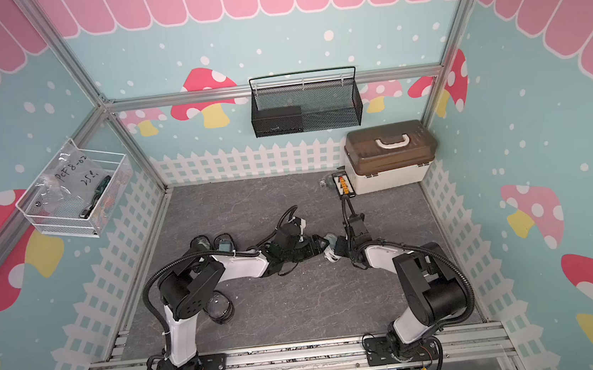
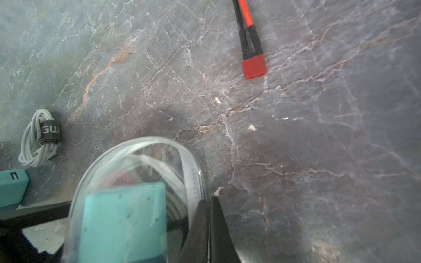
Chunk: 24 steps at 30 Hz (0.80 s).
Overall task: Pack away charging kits
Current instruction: Pick up the storage bag at the center of the board.
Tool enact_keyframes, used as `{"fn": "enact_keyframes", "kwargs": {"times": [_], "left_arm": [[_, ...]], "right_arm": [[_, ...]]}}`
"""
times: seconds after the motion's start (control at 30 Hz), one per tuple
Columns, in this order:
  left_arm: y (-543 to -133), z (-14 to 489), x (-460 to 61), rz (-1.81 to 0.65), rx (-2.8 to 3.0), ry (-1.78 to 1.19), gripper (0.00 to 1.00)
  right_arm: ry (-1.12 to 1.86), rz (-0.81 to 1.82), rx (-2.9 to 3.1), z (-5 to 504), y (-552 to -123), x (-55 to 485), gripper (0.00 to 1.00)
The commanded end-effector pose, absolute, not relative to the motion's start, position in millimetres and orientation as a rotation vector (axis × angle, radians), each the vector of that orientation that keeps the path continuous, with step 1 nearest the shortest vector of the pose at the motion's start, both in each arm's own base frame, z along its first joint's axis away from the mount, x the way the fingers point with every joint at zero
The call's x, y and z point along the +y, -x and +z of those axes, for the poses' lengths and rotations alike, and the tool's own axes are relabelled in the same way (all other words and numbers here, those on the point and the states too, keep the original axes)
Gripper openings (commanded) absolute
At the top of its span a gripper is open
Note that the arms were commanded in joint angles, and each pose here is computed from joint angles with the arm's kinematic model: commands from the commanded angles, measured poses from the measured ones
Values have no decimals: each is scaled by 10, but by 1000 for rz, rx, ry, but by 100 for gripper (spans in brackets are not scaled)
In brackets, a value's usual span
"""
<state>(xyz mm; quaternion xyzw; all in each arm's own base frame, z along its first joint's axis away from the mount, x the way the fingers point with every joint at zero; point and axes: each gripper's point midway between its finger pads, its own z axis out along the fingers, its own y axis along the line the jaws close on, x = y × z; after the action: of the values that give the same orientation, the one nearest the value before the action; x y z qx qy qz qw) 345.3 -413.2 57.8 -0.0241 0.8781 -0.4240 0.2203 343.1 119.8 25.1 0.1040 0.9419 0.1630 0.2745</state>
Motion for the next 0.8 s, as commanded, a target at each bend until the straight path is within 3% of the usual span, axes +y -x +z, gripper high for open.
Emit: {"fn": "enact_keyframes", "kwargs": {"times": [0.0, 0.5, 0.77], "left_arm": [[-3404, 482, -4127, -1165, 2492, 101, 80], [-3428, 568, -3956, -1213, 2504, 269, 81], [-3480, 705, -3998, -1247, 2473, 269, 91]], "right_arm": [[-270, 445, 2610, 94, -3223, 1197, 2], [-238, 486, 2576, 197, -3286, 1265, 2], [-216, 496, 2566, 232, -3325, 1301, 2]]}}
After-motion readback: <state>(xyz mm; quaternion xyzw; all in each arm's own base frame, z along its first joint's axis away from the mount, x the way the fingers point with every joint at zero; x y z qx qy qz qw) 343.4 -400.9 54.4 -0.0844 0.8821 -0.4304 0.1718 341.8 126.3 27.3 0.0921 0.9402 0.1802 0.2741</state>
